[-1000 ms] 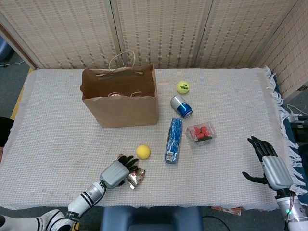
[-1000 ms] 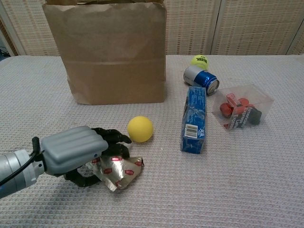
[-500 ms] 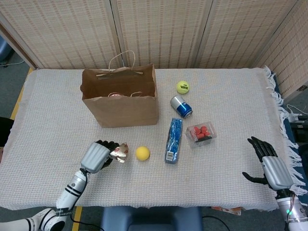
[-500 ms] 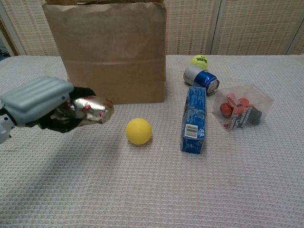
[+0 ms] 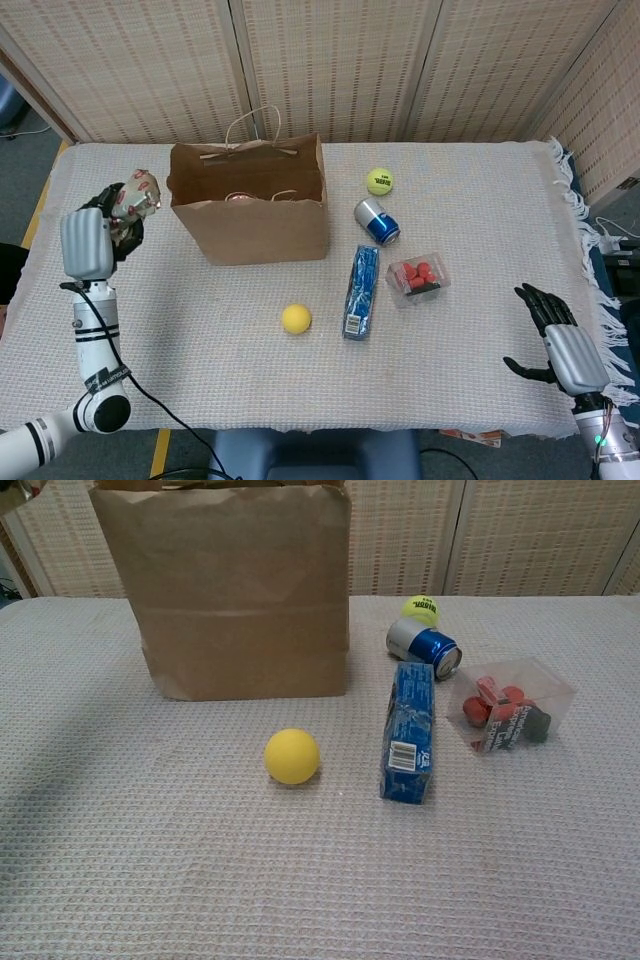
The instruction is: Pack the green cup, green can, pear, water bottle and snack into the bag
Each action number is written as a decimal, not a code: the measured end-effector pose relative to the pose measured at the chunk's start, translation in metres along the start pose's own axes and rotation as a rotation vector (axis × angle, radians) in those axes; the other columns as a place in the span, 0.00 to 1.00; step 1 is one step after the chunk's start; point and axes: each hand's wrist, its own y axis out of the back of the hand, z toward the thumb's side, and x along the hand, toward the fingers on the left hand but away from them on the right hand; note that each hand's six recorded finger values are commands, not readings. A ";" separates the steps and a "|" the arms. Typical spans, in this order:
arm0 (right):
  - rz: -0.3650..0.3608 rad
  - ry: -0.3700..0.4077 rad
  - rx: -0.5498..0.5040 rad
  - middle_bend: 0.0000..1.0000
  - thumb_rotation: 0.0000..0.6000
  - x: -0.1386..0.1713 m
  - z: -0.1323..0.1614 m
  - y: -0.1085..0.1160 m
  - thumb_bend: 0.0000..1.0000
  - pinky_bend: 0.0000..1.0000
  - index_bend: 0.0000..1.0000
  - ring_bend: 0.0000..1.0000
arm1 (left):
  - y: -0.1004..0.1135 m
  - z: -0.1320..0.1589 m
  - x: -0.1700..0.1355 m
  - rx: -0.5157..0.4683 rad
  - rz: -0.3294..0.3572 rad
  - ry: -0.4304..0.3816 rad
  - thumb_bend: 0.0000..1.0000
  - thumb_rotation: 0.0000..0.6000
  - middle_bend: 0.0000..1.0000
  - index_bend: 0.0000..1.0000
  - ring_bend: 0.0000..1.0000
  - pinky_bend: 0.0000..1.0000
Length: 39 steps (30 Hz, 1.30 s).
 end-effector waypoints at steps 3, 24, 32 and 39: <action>0.001 -0.001 0.000 0.00 1.00 0.000 0.000 0.000 0.07 0.00 0.00 0.00 | 0.009 0.019 0.016 -0.085 0.002 0.006 0.63 1.00 0.62 0.68 0.58 0.65; 0.026 -0.026 -0.017 0.00 1.00 -0.003 -0.003 0.000 0.07 0.00 0.00 0.00 | -0.089 0.157 0.075 0.052 -0.229 -0.241 0.49 1.00 0.35 0.41 0.31 0.38; 0.036 -0.029 -0.016 0.00 1.00 -0.002 -0.004 0.000 0.07 0.00 0.00 0.00 | -0.119 0.172 0.065 0.083 -0.339 -0.284 0.36 1.00 0.00 0.02 0.00 0.10; 0.033 -0.026 -0.012 0.00 1.00 -0.002 -0.003 0.000 0.07 0.00 0.00 0.00 | -0.112 0.175 0.063 0.028 -0.337 -0.295 0.37 1.00 0.00 0.03 0.00 0.12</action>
